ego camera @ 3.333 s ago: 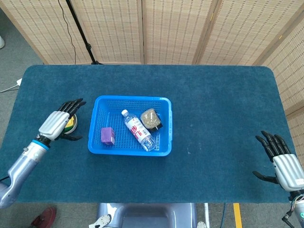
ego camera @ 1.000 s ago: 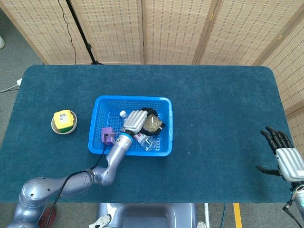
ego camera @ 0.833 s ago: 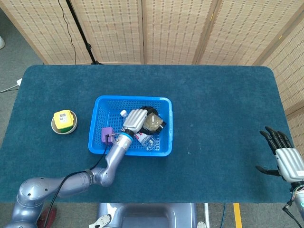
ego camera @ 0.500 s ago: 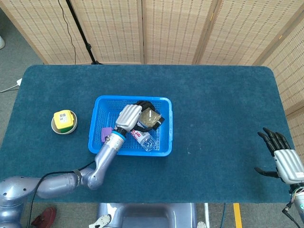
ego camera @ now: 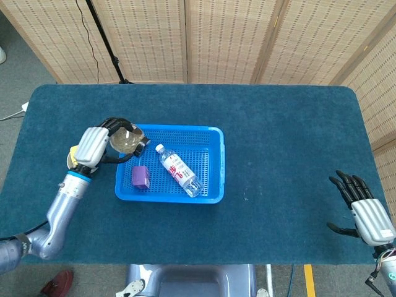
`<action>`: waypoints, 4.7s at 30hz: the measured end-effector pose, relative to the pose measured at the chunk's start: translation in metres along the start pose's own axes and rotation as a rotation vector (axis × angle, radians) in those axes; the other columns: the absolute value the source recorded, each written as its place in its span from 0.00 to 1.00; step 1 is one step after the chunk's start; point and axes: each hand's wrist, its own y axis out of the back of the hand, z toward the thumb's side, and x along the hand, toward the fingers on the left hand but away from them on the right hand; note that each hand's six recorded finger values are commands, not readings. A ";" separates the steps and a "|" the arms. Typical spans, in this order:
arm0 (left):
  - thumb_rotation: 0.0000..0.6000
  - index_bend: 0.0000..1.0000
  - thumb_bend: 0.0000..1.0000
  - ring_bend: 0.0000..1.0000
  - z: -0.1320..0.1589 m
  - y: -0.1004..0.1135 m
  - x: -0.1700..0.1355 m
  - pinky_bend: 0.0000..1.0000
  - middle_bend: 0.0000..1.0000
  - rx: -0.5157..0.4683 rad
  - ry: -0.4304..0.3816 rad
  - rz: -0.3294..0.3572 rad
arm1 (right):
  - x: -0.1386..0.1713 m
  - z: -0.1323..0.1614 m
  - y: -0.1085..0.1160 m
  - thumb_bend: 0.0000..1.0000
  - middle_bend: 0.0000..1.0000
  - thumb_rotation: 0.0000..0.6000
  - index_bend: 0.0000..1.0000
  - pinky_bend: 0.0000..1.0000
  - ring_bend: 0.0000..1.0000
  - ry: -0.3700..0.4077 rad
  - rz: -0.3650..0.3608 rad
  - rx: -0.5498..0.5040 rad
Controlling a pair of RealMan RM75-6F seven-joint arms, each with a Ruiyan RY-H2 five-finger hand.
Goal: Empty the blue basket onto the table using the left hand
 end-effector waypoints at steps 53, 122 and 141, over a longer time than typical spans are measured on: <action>1.00 0.01 0.12 0.00 0.030 -0.023 -0.037 0.18 0.00 0.292 -0.291 -0.210 | 0.001 0.002 -0.001 0.00 0.01 1.00 0.03 0.00 0.00 -0.003 0.004 0.003; 1.00 0.67 0.32 0.48 0.069 -0.033 -0.033 0.55 0.53 0.401 -0.320 -0.144 | -0.004 -0.005 -0.001 0.00 0.01 1.00 0.02 0.00 0.00 -0.023 0.013 -0.012; 1.00 0.67 0.31 0.48 -0.050 -0.035 -0.120 0.55 0.53 0.580 -0.308 -0.235 | 0.001 0.005 -0.004 0.00 0.02 1.00 0.02 0.00 0.00 0.005 0.012 0.007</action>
